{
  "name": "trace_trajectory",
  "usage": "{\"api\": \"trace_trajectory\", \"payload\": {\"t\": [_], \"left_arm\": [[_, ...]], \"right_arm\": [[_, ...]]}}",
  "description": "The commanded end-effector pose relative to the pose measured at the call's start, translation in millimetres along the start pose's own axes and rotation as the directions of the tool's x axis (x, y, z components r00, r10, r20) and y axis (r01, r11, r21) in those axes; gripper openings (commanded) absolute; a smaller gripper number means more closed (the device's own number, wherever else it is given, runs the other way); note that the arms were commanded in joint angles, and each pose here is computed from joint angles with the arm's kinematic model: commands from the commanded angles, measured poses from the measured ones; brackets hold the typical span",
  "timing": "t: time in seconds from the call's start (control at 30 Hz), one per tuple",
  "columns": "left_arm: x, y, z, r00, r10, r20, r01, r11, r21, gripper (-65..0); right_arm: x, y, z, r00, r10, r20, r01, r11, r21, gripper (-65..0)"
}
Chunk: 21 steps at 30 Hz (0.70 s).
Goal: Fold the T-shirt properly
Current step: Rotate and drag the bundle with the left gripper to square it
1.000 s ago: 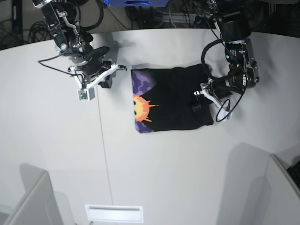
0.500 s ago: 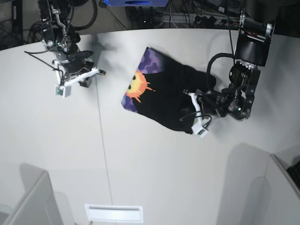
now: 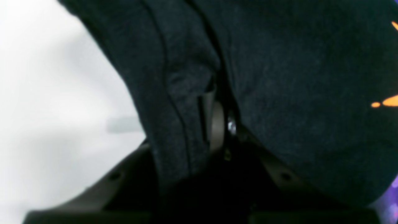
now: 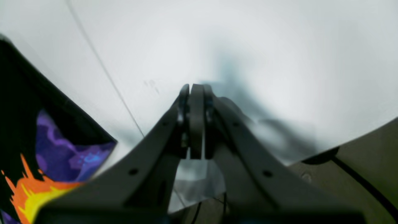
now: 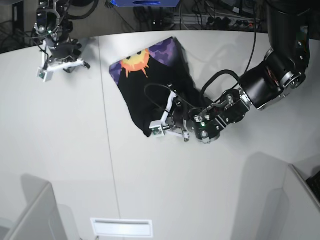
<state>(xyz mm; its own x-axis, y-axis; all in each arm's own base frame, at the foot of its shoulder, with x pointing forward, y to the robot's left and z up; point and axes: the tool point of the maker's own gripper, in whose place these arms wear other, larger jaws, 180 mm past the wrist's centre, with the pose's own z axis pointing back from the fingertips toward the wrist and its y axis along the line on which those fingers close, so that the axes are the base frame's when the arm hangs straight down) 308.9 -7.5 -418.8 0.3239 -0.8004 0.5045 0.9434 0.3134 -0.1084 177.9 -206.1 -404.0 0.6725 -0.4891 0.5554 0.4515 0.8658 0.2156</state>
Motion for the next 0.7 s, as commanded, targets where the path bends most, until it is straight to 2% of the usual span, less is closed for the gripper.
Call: {"api": "trace_trajectory", "payload": {"t": [0.0,0.1,0.2,0.33,0.4,0.5,0.67], "left_arm": [[14.9,7.5,7.4,0.999,-0.041,0.029,0.040,0.999,0.015,-65.0],[15.6,11.1,1.1,0.986,-0.166,-0.008,0.166,0.984,0.058,-65.0],[16.9,16.5,-8.1,0.952,-0.299,-0.062,0.304,0.946,0.116,-65.0],[9.8,7.9,-23.5,0.883,-0.449,-0.134,0.459,0.888,0.044,-65.0],[12.1,4.8,-27.7,0.880,-0.457,-0.130,0.464,0.885,0.025,-65.0],[25.4,5.2,-28.1,0.898,-0.431,-0.087,0.436,0.899,0.048,-65.0],[25.2,6.3,-27.7,0.904,-0.420,-0.082,0.425,0.904,0.056,-65.0]], "right_arm": [[6.9,-0.4,3.4,1.000,0.004,0.031,-0.004,1.000,0.002,-65.0],[3.6,0.4,3.7,1.000,0.004,0.024,-0.004,1.000,0.004,-65.0],[-4.5,5.4,4.0,1.000,-0.028,0.011,0.028,1.000,0.010,-65.0],[-13.6,16.6,3.7,0.999,-0.032,-0.010,0.032,0.999,0.034,-65.0],[-19.5,25.1,3.7,0.999,-0.020,-0.026,0.021,0.998,0.055,-65.0],[-22.1,28.7,3.8,0.999,-0.015,-0.033,0.017,0.998,0.064,-65.0],[-21.6,28.0,3.7,0.999,-0.014,-0.032,0.016,0.998,0.063,-65.0]]}}
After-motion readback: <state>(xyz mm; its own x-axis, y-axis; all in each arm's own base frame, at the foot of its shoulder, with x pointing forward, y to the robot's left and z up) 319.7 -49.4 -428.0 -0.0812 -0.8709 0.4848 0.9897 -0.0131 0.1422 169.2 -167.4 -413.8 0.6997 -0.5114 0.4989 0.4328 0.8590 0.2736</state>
